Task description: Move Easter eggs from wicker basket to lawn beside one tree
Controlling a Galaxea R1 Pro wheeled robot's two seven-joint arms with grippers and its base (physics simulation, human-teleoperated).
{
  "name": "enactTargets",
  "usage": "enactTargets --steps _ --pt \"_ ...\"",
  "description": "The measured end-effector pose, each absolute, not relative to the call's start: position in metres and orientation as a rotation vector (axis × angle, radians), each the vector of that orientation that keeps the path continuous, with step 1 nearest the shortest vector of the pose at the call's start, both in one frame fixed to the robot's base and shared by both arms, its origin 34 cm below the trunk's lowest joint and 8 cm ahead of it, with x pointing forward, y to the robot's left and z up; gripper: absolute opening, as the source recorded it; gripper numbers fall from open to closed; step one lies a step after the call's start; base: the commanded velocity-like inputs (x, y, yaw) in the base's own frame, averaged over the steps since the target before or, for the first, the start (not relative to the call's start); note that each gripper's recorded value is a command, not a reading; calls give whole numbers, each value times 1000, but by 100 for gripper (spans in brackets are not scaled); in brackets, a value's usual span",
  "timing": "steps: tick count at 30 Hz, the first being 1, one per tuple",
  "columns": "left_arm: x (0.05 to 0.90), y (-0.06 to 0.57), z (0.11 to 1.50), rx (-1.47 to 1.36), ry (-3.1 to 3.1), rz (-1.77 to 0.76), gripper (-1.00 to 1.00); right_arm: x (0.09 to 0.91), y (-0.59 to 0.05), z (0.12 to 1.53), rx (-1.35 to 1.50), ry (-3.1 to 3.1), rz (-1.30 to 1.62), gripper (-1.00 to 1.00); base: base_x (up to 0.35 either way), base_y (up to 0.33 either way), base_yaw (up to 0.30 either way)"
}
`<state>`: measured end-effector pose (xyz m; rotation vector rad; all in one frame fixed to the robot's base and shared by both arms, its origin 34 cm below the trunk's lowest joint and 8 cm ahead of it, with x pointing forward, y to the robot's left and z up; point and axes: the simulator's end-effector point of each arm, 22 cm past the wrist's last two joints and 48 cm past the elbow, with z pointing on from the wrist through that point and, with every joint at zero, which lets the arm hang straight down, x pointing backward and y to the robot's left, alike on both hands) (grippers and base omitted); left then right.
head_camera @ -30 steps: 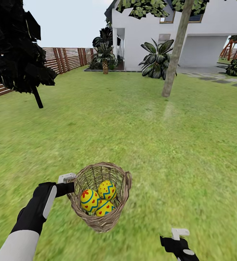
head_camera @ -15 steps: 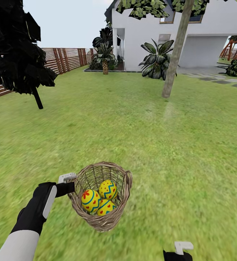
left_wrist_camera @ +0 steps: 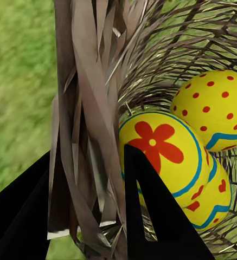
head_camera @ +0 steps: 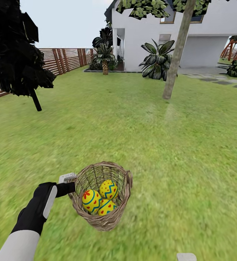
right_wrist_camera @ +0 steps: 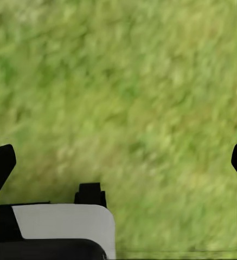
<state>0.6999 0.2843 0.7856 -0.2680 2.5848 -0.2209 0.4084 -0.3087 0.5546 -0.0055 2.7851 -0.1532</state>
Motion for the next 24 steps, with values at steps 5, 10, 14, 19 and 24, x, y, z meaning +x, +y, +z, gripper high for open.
enactTargets --steps 5,10,14,19,24 --pt "699 283 791 -265 2586 -221 -100 379 -309 552 3 2847 -159 100 314 0 0" --pt "698 268 796 -267 2586 -258 -100 335 -313 550 1 2936 -172 100 314 0 0" --pt "696 270 800 -253 2590 -233 -100 331 -313 554 12 2943 -173 100 314 -44 0" --pt "695 267 806 -261 2588 -254 -100 328 -312 559 13 2945 -172 100 299 -139 0" --pt "694 267 811 -258 2588 -249 -100 327 -312 564 11 2944 -172 100 280 -163 -25"
